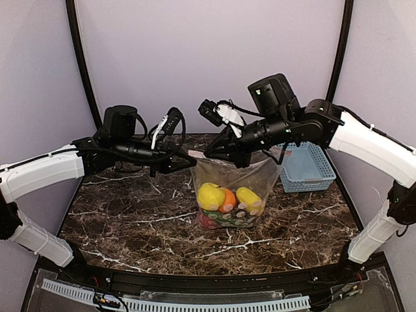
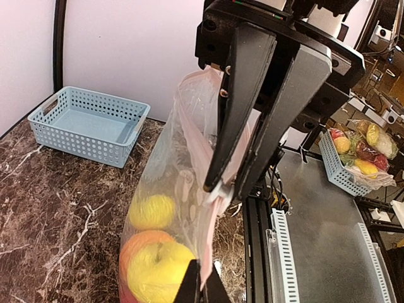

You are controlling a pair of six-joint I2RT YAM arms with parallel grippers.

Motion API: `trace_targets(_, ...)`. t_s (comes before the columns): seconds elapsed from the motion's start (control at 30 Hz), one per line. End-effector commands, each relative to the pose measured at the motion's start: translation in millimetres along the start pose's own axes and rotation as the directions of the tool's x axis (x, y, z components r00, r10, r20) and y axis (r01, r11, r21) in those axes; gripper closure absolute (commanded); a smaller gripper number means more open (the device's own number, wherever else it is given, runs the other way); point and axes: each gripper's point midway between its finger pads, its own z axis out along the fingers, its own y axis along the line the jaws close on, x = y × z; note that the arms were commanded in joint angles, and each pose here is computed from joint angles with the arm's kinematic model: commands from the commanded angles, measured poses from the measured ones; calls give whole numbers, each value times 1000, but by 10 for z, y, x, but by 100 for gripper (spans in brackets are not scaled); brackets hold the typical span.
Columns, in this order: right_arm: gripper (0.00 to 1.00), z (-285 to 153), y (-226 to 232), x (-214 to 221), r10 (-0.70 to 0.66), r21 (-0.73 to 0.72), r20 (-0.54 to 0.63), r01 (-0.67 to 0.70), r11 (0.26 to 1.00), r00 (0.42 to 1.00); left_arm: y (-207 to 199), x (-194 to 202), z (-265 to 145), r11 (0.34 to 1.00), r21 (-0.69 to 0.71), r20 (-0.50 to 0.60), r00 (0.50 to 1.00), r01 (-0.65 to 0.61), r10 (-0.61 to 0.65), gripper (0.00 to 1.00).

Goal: Place the food in the zip-top bag and seal the zipper
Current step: Zip the zipper on the zipper food storage bag, then hold the zipper food storage bag at the center of the board.

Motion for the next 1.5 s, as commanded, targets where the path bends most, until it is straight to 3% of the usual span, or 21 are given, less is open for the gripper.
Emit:
trace_targets(0.0, 100, -186, -116, 67, 28, 63, -15, -27, 998, 1000, -25, -149, -156, 1000, -17, 61, 998, -24, 25, 99)
trace_targets(0.37, 100, -225, -100, 95, 44, 49, -11, -43, 998, 999, -50, -188, -190, 1000, 16, 83, 996, -25, 24, 99)
trace_targets(0.43, 100, -183, -60, 88, 48, 21, -13, -47, 999, 999, -115, -189, -177, 998, 63, 84, 996, -29, 23, 90)
trace_targets(0.5, 100, -131, -52, 99, 50, 7, -19, -50, 999, 999, -147, -185, -165, 996, 85, 84, 996, -29, 22, 73)
trace_targets(0.57, 100, -100, -53, 100, 47, 1, -22, -47, 999, 999, -145, -172, -150, 996, 86, 82, 996, -29, 22, 63)
trace_targets(0.8, 100, -62, -26, 47, 40, -26, -11, -40, 999, 999, -119, -158, -111, 996, 85, 76, 997, -11, 5, 55)
trace_targets(0.87, 100, -51, -22, 50, 39, -30, -13, -40, 999, 999, -111, -165, -101, 996, 87, 78, 997, -7, 0, 56)
trace_targets(1.13, 100, -29, -26, 72, 43, -30, -19, -43, 999, 999, -95, -144, -60, 994, 106, 74, 997, 15, -23, 83)
trace_targets(1.33, 100, -46, -38, 60, 40, -23, -15, -41, 999, 999, -76, -128, -51, 995, 99, 67, 997, 22, -29, 85)
trace_targets(1.47, 100, -44, -40, 66, 40, -19, -17, -40, 999, 999, -66, -121, -43, 995, 95, 62, 998, 25, -31, 97)
